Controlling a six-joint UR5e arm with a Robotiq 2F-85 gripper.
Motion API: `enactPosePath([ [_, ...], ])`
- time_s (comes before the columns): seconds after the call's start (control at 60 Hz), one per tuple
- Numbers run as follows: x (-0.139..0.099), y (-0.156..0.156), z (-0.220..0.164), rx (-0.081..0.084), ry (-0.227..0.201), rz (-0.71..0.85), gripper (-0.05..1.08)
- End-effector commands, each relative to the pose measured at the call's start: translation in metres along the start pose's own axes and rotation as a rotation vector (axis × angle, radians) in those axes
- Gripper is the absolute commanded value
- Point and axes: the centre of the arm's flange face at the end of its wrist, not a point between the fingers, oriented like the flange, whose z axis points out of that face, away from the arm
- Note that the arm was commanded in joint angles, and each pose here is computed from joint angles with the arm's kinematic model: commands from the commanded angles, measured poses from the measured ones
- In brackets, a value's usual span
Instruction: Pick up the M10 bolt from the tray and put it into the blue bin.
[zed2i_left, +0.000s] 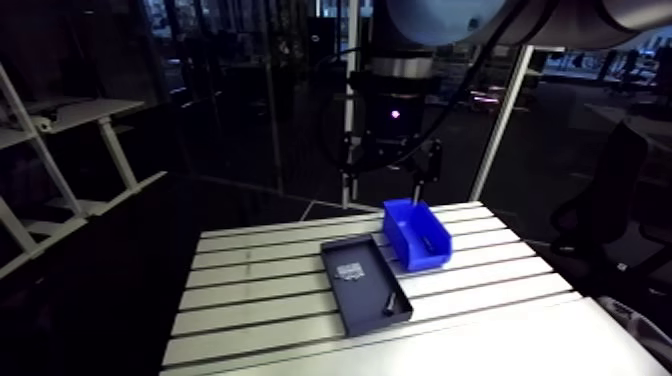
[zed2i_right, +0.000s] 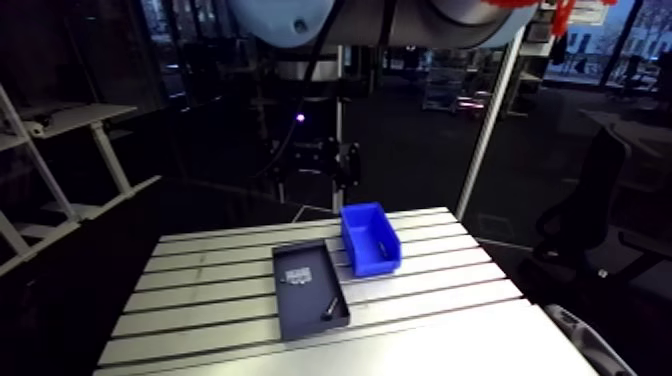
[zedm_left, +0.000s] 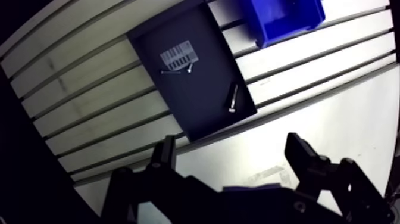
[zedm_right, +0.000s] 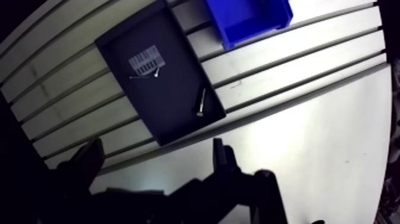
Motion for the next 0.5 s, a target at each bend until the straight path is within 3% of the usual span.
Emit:
enactPosePath([
  [0.017,-0.002,0.002,0.03,-0.006,-0.023,0.003,0.01],
  [0.5,-0.002,0.002,0.082,-0.013,-0.041,0.006,0.01],
])
